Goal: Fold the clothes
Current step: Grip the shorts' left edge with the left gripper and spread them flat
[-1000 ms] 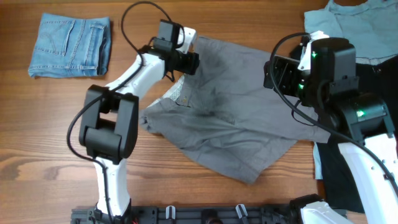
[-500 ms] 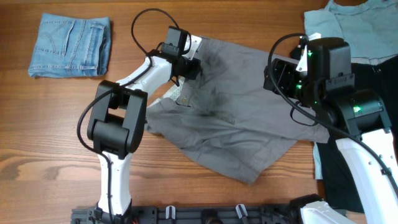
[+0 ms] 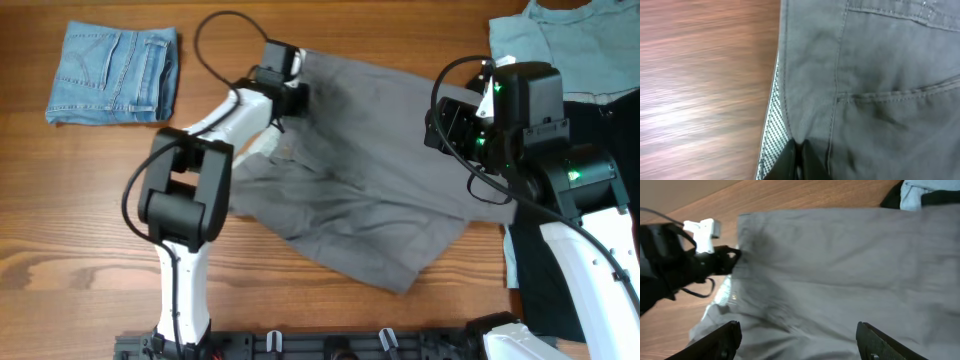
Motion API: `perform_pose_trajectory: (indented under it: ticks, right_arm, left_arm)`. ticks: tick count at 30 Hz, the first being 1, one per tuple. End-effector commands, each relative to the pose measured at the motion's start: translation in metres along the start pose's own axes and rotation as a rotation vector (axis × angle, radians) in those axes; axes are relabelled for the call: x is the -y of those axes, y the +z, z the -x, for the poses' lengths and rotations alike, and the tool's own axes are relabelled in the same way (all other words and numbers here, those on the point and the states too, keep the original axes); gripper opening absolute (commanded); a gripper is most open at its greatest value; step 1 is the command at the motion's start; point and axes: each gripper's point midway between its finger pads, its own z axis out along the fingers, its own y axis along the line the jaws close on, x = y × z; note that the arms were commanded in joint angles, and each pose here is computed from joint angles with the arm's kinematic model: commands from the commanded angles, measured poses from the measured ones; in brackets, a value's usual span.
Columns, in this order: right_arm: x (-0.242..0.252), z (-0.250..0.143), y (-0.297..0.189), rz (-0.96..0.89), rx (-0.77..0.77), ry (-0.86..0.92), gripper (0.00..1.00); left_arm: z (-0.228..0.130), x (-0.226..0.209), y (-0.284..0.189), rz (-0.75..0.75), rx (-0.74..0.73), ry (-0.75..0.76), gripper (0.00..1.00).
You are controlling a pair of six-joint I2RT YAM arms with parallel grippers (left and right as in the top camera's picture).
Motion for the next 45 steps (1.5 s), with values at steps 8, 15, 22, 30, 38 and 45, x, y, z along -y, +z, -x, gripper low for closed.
perform_pose_trajectory:
  ticks: [8,15,22,30,38,45]
  right_arm:
    - [0.002,0.003,0.0,-0.015,0.007,0.013,0.79]
    - [0.002,0.003,0.0,-0.015,0.007,0.013,0.79]
    - [0.004,0.001,0.001,-0.022,-0.006,0.012,0.8]
    - [0.018,-0.022,0.023,-0.105,-0.134,0.029,0.81]
    - [0.036,-0.048,0.085,-0.227,-0.322,0.039,0.59]
    - [0.074,-0.081,0.144,-0.354,-0.52,0.078,0.47]
  left_arm:
    - [-0.022,-0.018,0.01,-0.174,-0.093,-0.139,0.79]
    - [-0.021,-0.05,0.013,0.003,-0.073,-0.059,0.21]
    - [-0.023,-0.171,-0.014,0.531,0.004,-0.338,0.04]
    - [-0.004,-0.206,-0.032,0.388,0.032,-0.432,0.07]
    - [0.052,-0.165,-0.089,0.155,0.161,-0.402,0.53]
    - [0.087,-0.135,-0.184,0.069,0.279,-0.375,0.72]
